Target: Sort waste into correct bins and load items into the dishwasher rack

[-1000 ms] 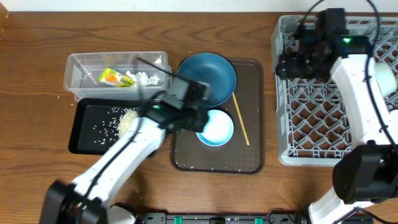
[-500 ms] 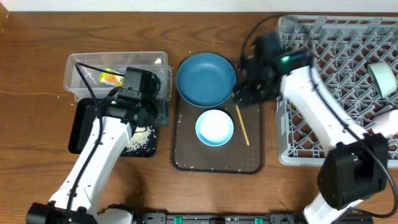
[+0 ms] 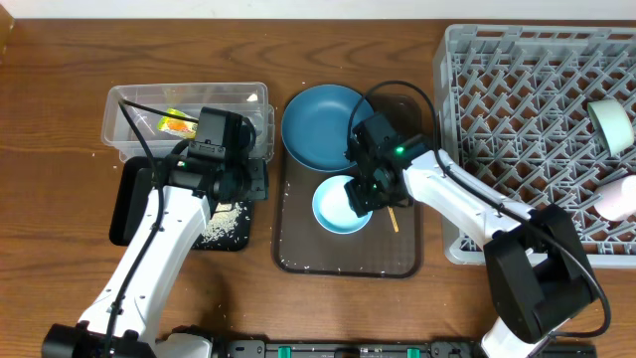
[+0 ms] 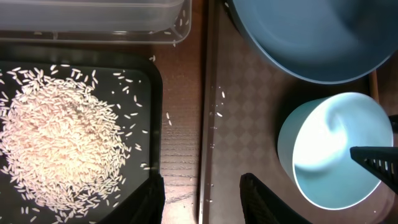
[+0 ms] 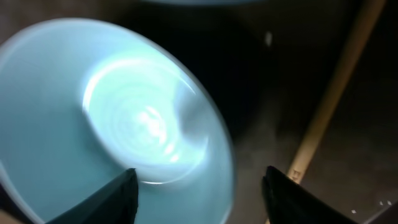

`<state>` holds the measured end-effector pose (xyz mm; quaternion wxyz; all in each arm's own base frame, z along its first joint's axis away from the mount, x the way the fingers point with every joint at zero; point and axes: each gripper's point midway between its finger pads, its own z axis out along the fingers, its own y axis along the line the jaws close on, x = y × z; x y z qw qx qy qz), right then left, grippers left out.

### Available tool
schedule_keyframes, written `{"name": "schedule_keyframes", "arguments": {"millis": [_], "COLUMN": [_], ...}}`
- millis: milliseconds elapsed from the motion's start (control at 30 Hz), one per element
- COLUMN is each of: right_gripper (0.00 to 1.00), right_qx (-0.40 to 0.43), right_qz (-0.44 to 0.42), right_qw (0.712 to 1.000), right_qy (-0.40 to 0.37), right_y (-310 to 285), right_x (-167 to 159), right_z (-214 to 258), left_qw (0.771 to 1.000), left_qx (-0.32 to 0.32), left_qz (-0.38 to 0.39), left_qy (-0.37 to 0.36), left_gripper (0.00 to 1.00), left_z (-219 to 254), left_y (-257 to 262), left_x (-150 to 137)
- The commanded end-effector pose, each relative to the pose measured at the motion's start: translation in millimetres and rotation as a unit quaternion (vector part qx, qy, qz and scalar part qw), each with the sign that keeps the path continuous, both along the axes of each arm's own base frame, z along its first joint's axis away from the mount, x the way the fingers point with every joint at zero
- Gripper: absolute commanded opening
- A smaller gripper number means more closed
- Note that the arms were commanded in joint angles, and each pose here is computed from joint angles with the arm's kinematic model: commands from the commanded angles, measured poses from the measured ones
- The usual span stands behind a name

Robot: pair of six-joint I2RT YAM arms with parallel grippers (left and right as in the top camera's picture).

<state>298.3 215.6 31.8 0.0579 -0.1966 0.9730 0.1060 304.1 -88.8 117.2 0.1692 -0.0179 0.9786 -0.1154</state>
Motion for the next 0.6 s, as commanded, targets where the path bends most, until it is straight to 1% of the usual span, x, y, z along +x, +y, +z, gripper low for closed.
{"name": "schedule_keyframes", "arguments": {"millis": [0,67,167,267,333,400,567], "right_gripper": [0.50,0.37,0.28,0.11,0.04,0.01,0.01], "right_qx": [-0.021,-0.020,-0.017,-0.016,-0.016,-0.016,-0.008], "right_qz": [-0.038,-0.038,-0.038,-0.041,-0.045,-0.048,-0.051], "right_qw": [0.999,0.999,0.999,0.999,0.999,0.999,0.998], "right_qy": [-0.006,-0.010,-0.014,-0.015,-0.015,-0.016,-0.029], "right_y": [-9,-8,-6,-7,-9,-11,-13], "right_x": [4,5,7,8,10,12,20], "right_z": [-6,-6,-6,-6,-5,-4,12], "left_qw": [1.000,1.000,1.000,1.000,1.000,1.000,1.000], "left_qx": [0.003,0.004,0.004,0.004,0.003,0.004,0.004], "left_qz": [0.001,0.001,0.001,0.001,0.001,0.001,0.001], "left_qy": [-0.010,-0.009,-0.009,-0.009,-0.008,-0.007,-0.007], "left_gripper": [0.42,0.42,0.42,0.43,0.43,0.43,0.44], "left_z": [7,7,7,7,7,6,6], "left_y": [2,2,2,2,2,2,2], "left_x": [3,3,3,3,3,2,2]}}
